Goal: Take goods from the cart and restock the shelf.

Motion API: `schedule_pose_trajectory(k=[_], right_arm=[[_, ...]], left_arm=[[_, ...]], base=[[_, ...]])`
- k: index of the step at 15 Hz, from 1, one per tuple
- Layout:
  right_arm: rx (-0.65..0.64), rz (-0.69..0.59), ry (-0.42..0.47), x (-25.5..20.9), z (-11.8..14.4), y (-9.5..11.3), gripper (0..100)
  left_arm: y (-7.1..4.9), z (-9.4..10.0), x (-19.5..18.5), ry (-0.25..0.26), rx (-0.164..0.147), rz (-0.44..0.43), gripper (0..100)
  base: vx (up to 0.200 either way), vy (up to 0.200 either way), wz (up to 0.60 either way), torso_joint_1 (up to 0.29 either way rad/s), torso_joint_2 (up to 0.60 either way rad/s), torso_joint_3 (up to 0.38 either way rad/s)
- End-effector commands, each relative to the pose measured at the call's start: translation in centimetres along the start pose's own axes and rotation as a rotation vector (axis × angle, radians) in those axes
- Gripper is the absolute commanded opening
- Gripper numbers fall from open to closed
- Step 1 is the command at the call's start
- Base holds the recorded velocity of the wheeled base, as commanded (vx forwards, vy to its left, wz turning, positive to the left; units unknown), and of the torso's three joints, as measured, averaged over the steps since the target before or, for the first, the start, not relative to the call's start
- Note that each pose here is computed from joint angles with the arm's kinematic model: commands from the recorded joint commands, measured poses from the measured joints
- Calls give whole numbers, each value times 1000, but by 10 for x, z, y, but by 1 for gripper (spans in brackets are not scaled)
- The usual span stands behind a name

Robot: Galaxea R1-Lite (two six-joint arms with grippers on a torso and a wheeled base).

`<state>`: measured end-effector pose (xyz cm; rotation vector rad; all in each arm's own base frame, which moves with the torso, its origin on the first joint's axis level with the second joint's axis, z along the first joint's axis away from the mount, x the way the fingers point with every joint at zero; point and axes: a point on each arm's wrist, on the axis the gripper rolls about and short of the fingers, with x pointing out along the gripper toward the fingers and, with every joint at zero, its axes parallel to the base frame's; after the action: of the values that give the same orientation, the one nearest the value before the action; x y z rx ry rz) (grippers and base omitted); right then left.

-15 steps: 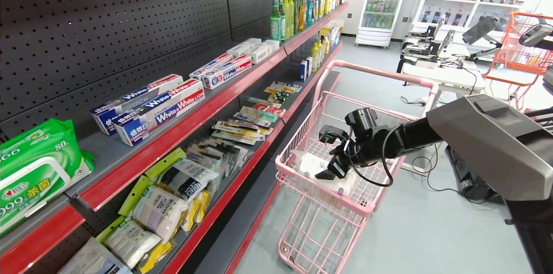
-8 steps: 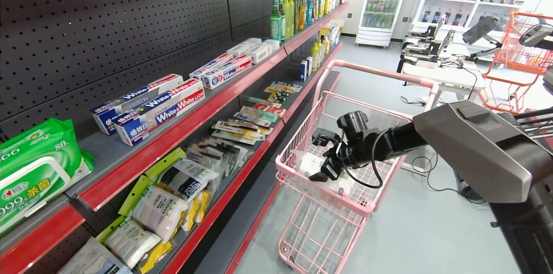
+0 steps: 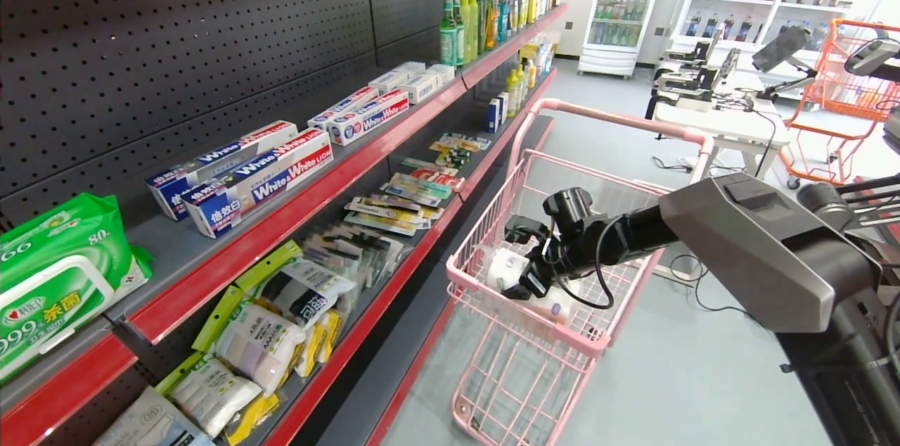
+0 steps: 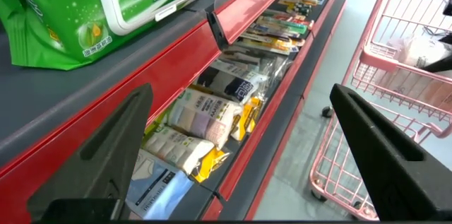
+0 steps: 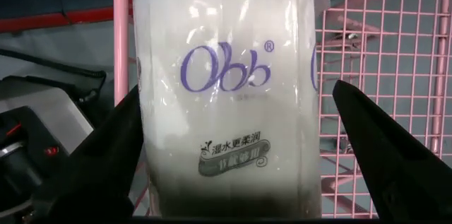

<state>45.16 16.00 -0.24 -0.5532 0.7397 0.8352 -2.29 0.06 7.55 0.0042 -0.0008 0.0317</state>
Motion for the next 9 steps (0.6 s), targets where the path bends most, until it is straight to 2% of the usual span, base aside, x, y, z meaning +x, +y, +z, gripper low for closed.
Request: schedule_pose_trajectory(k=[1,5,9], right_arm=[[14,23,38,5,-8,1,100],[27,40,65,2,-7,0,100],[75,78,146,-11,-15,-5,100]], left_arm=[[0,0,0,-1,2,1,100],[0,0,0,-1,0,1,100],[0,0,0,1,0,1,100]], base=[[0,0,0,0,0,0],[0,0,0,0,0,0],[0,0,0,0,0,0]])
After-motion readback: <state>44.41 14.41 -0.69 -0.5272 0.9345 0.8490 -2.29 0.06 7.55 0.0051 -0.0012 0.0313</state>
